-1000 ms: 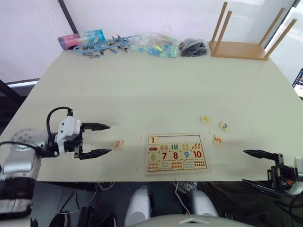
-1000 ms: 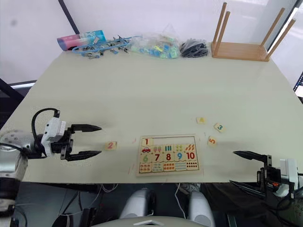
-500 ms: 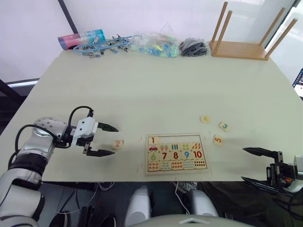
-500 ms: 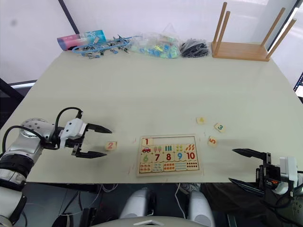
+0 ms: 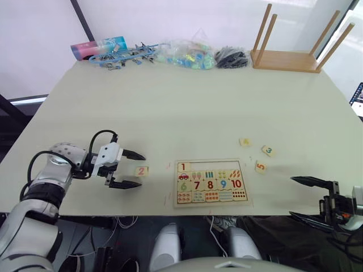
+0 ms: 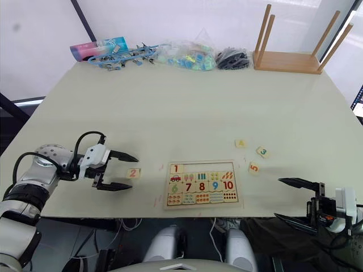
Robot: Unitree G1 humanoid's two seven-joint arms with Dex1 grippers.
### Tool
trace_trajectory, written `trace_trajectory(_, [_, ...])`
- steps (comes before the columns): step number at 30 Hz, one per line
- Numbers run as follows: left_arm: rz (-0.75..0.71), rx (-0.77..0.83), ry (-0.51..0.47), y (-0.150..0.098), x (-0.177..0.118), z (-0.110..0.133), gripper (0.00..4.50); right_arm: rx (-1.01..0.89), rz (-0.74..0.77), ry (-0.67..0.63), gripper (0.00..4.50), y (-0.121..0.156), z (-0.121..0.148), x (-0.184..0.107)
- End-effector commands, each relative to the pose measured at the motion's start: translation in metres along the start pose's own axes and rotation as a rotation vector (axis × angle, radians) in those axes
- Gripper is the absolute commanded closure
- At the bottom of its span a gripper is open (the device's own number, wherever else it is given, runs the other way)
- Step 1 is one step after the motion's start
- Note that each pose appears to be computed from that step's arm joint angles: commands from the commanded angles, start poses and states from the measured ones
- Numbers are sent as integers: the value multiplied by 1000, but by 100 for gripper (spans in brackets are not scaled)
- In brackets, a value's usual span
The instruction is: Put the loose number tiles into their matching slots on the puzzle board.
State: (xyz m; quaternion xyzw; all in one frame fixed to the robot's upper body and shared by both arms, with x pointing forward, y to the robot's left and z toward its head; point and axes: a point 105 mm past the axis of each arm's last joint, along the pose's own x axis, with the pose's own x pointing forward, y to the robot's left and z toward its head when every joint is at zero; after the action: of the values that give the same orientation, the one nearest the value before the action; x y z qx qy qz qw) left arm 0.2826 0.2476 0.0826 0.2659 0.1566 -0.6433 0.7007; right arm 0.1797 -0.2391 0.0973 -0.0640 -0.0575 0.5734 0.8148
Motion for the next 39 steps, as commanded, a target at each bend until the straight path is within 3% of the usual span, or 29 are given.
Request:
trace_trajectory(1, [-23,0,18,0,-3,0,4,-42,8,-10,0,-4,10,1])
trace_trajectory(4, [-28,-6,27,-1,-3,-2,4,-43,10,-11,0,-4,12,3])
trace_trajectory(8, [-25,-17,26,-3,-4,-4,108,-43,11,-10,0,-3,12,5])
trace_trajectory(13, [-21,-31,28,-2,-5,-5,347,-41,13,-9,0,-3,13,6])
trace_trajectory(23, [-5,-23,-38,-1,-9,11,352,-40,8,-20,0,-5,18,12])
trace_trajectory(32, [7,-28,-147,-1,-4,66,352,-34,-10,-36,0,-3,16,14])
trace_trajectory(39, [64,-36,-149,9,25,104,352,-34,-60,-54,0,-2,16,13])
